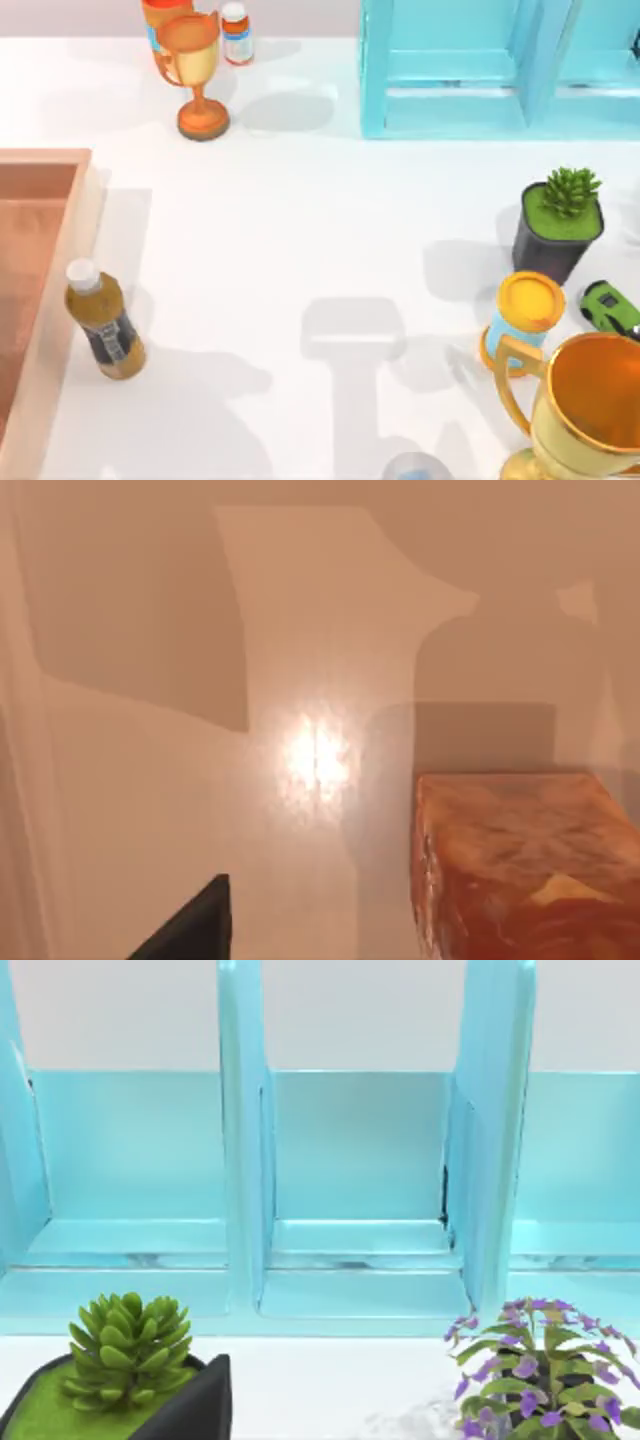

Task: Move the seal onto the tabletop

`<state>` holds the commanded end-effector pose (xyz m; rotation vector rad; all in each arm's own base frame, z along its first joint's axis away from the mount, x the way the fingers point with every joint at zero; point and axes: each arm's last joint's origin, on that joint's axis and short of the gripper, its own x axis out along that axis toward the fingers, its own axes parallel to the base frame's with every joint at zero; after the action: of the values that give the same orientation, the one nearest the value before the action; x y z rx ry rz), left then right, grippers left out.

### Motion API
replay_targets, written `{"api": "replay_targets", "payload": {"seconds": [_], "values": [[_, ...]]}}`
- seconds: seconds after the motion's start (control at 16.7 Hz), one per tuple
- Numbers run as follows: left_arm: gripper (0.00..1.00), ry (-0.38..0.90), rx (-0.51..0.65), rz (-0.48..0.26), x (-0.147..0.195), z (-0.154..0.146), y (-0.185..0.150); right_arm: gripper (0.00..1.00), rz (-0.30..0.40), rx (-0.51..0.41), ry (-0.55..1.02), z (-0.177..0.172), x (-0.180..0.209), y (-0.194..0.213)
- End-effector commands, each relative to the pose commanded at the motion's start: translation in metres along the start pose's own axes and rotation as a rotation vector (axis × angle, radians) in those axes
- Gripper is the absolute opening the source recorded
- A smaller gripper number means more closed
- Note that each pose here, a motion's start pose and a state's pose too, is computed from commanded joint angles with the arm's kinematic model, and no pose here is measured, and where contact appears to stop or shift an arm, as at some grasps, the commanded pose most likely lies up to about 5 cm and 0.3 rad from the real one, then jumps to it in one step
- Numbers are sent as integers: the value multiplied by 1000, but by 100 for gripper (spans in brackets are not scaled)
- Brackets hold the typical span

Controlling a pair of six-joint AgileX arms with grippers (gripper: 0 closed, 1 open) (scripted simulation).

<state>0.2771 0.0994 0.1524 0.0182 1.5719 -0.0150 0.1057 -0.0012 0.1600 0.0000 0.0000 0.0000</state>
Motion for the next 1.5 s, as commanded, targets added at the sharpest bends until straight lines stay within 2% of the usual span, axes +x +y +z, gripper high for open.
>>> {"api": "replay_targets", "payload": {"seconds": [0.18,0.48,1.26,1.5], "values": [[100,0,0,0,18,-4,-2,100,0,0,0,0,0,0],[100,-1,0,1,21,-5,-2,100,0,0,0,0,0,0],[2,-1,0,1,21,-5,-2,100,0,0,0,0,0,0],[0,-1,0,1,21,-5,-2,100,0,0,0,0,0,0]]}}
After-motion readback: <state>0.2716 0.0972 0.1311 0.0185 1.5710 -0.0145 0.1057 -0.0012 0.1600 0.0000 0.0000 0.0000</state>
